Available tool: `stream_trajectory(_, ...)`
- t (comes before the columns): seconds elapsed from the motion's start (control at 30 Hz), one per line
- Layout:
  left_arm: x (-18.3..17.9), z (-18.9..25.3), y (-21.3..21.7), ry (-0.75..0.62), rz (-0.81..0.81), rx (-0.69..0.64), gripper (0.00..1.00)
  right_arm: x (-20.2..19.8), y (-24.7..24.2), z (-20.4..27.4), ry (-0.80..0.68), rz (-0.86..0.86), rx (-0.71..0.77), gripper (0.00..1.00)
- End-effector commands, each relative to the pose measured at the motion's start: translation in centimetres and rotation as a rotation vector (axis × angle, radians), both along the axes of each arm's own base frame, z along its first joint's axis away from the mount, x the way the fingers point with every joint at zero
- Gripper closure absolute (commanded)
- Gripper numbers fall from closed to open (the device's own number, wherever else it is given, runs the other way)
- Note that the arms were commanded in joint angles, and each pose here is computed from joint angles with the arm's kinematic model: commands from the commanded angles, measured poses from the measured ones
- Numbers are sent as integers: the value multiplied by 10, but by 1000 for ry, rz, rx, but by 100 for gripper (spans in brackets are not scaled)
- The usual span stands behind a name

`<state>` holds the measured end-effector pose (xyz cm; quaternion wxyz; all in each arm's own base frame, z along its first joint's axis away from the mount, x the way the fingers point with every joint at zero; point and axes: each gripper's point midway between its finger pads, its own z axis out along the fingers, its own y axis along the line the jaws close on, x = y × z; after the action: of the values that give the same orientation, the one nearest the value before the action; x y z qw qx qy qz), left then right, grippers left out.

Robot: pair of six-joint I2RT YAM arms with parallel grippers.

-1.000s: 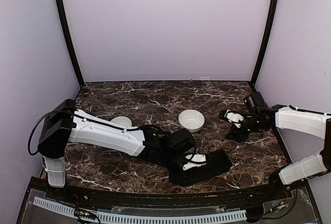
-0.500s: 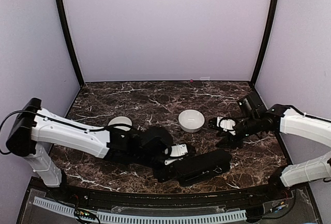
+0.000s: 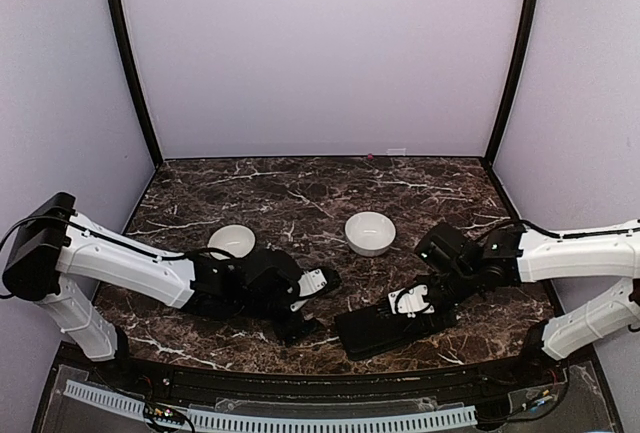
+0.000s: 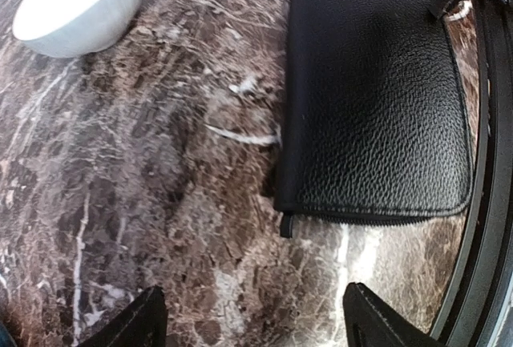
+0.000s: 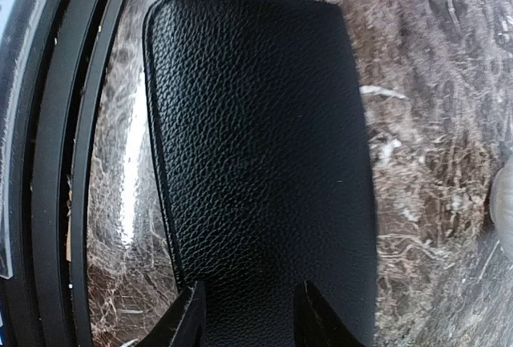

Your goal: Sort the hair-cutting tools

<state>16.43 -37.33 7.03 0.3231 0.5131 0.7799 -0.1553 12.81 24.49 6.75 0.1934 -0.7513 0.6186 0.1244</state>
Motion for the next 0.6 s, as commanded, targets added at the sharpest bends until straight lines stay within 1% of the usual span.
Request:
stream_trajectory(0.0, 0, -3, -6, 62, -16, -81, 33, 3, -4, -20, -62, -11, -52, 63)
stream_trajectory(0.13, 1, -10, -8, 72, -69, -100, 47, 8, -2, -29, -76, -40, -61, 64)
stream_trajectory(0.23, -1, -16, -14, 61, -121, -91, 53, 8, -2, -32, -69, -43, -59, 64)
stream_trajectory(0.33, -7, -25, -24, 93, -174, -75, 60, 7, -3, -36, -63, -46, -71, 64)
stream_trajectory(0.57, 0, -40, -32, 96, -170, -40, 68, 5, -4, -39, -49, -47, -80, 64)
